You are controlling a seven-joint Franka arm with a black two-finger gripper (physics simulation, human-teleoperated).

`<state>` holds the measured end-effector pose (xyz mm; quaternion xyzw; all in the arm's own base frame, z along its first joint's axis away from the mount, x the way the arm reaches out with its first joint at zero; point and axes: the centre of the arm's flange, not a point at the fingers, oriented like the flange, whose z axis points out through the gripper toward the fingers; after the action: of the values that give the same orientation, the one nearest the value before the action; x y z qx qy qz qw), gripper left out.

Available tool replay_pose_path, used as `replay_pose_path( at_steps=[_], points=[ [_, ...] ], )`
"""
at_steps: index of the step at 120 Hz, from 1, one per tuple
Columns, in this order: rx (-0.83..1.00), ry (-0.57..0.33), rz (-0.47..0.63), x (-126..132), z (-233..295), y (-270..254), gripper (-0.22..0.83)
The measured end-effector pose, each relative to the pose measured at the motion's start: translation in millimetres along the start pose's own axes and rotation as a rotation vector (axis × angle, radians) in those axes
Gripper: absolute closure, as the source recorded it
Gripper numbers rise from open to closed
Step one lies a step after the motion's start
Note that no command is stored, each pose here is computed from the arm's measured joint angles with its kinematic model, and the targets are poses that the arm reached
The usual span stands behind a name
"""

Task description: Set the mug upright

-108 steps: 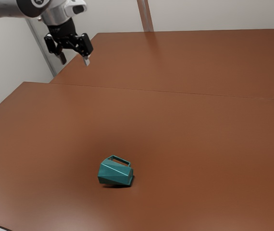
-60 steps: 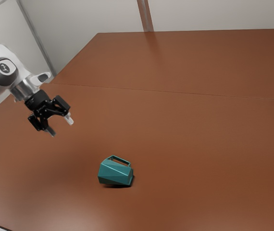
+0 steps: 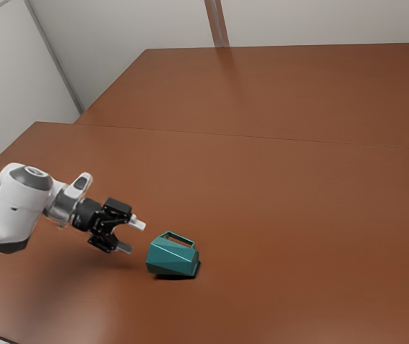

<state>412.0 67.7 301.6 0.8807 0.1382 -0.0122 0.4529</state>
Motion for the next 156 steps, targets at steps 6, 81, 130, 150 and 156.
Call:
replay_pose_path(
  at_steps=[6,81,130,150,156],
  points=[
    [-0.011,-0.014,0.039,0,15,7,0.02],
    [-0.100,-0.017,0.268,-13,67,29,0.50],
    [-0.086,0.002,0.360,-12,67,44,0.75],
    [0.056,0.003,0.613,16,38,119,0.77],
    [0.195,-0.023,0.759,36,17,157,0.77]
  ],
)
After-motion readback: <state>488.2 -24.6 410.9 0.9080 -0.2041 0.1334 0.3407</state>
